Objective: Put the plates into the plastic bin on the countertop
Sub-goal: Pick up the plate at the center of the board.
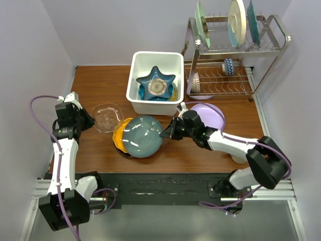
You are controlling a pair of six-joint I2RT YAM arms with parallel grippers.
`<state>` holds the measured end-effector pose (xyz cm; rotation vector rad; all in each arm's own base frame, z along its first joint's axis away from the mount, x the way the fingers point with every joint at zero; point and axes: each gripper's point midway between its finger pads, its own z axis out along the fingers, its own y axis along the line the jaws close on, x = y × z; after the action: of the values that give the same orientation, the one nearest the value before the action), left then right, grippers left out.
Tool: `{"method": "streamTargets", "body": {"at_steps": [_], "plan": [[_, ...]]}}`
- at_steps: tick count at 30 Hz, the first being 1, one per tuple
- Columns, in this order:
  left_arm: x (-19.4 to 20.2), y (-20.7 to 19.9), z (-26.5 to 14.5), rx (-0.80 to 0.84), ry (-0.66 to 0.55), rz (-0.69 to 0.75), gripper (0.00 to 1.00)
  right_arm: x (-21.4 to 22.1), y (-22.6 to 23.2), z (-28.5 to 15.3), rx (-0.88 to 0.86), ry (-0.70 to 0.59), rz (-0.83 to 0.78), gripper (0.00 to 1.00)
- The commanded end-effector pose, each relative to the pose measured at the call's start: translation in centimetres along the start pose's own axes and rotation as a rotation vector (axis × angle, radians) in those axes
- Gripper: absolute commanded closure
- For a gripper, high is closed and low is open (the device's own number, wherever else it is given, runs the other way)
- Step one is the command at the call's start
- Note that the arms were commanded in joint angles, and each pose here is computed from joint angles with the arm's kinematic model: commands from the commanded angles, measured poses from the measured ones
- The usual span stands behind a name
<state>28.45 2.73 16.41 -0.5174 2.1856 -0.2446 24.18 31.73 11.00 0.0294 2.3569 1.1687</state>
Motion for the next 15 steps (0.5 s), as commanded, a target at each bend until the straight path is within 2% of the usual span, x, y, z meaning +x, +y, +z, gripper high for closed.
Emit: {"method": "streamTargets", "body": {"at_steps": [1,15], "plan": [[-1.0,-0.3,0.4,0.044,-0.040,0.032,1.00,-1.9,5.0,-2.3,-0.157,-0.066,-0.046,1.00],[-0.7,-0.3,0.8,0.063,-0.030,0.029,1.00,-2.3,6.7,-4.4,-0.192,-0.075,-0.035,1.00]]}}
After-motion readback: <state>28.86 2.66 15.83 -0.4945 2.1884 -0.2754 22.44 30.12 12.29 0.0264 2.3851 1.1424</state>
